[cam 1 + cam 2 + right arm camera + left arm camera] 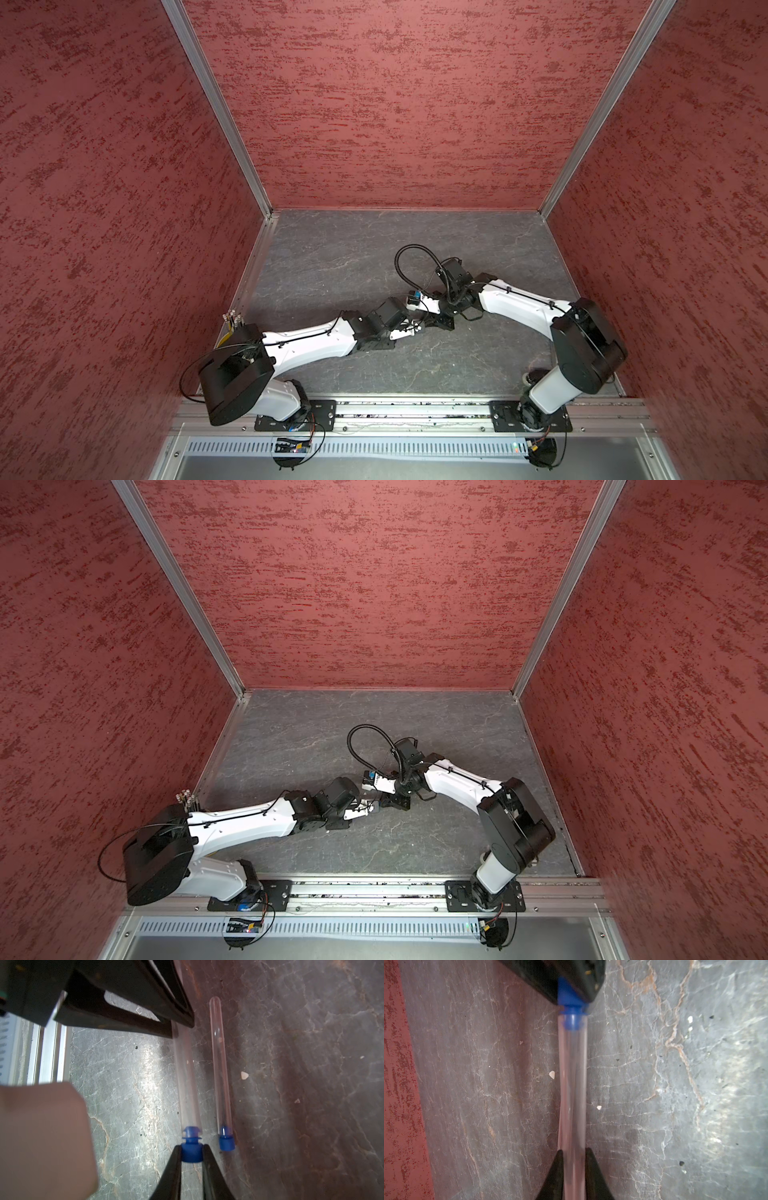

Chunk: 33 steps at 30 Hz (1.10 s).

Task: Insert stoppers into test tubes
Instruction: Insert the stopper into the test tube.

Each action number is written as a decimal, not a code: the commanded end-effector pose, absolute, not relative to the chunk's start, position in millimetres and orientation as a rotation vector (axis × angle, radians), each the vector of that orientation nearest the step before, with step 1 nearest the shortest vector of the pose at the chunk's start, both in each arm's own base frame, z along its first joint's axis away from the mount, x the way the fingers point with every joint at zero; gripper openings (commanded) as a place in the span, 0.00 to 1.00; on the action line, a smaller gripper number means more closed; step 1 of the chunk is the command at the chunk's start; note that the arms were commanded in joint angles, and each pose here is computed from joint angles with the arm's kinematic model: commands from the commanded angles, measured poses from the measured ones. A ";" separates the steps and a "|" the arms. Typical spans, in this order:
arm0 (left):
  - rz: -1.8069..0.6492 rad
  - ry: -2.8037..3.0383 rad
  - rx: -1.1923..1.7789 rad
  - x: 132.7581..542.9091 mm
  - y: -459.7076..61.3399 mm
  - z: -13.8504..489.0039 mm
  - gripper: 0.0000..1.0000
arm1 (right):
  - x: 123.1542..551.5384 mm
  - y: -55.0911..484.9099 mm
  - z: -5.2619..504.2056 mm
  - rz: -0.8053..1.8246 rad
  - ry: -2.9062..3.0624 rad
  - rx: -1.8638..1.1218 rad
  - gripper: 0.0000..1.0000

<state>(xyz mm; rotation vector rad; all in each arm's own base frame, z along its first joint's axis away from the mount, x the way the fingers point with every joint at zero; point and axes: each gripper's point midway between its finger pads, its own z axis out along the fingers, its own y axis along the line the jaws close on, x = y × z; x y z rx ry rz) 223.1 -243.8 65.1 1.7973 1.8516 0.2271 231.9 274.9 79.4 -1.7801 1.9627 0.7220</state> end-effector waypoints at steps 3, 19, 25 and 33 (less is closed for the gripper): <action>0.170 1.811 1.786 223.9 -260.5 71.0 0.19 | 233.2 282.8 88.5 0.750 1.911 -1.790 0.22; 0.185 1.844 1.827 217.5 -250.1 60.5 0.19 | 234.3 270.6 84.2 0.650 1.927 -1.818 0.56; 0.180 1.862 1.844 212.0 -247.0 52.9 0.19 | 235.3 259.4 81.3 0.590 1.942 -1.816 0.58; 0.167 1.882 1.862 204.1 -245.8 43.8 0.19 | 255.1 234.0 82.6 0.470 1.992 -1.757 0.59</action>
